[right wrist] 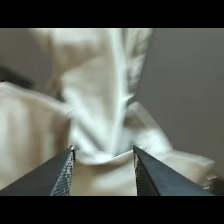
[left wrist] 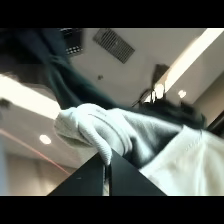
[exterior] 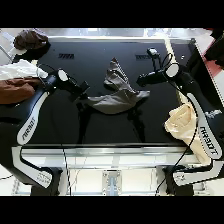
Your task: Fold the shirts.
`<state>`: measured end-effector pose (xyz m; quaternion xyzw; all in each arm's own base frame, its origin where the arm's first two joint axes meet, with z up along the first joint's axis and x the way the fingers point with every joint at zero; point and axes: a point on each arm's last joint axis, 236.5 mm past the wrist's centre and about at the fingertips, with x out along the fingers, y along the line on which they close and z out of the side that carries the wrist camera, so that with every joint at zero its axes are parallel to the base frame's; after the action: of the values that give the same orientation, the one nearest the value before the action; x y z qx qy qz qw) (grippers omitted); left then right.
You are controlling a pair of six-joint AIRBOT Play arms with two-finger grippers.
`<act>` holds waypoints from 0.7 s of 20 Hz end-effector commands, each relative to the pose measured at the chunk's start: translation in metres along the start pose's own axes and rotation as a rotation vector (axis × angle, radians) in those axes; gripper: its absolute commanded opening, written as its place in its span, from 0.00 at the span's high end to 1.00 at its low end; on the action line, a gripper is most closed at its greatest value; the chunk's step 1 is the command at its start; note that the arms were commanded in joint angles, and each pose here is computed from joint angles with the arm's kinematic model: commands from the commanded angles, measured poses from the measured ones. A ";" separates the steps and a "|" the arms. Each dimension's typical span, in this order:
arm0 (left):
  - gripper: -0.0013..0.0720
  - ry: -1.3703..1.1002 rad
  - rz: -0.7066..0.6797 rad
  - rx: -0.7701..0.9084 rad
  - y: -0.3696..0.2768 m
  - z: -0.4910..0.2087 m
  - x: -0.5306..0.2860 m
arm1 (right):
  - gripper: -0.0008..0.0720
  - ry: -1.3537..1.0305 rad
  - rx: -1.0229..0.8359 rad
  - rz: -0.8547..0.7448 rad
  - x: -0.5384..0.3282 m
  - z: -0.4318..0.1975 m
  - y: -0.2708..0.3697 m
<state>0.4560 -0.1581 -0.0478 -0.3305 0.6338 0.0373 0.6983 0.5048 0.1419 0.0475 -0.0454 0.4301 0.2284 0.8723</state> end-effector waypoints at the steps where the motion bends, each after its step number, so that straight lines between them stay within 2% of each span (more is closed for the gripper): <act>1: 0.97 -0.048 -0.041 0.301 -0.007 0.002 -0.051 | 0.43 -0.047 -0.055 -0.085 -0.003 0.021 -0.020; 5: 0.97 -0.058 0.004 0.443 0.000 -0.018 -0.104 | 0.43 0.008 0.080 0.121 0.052 0.019 0.019; 8: 0.97 -0.003 0.033 0.471 0.010 -0.032 -0.108 | 0.43 0.066 0.050 0.227 0.103 0.020 0.064; 11: 0.97 0.016 0.041 0.469 0.013 -0.036 -0.102 | 0.43 0.025 0.001 0.238 0.137 0.043 0.088; 14: 0.97 0.048 0.050 0.481 0.015 -0.047 -0.094 | 0.43 0.030 0.057 0.162 0.164 0.039 0.066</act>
<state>0.4004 -0.1324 0.0374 -0.1521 0.6364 -0.0979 0.7498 0.5753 0.2652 -0.0250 0.0035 0.4477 0.3069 0.8398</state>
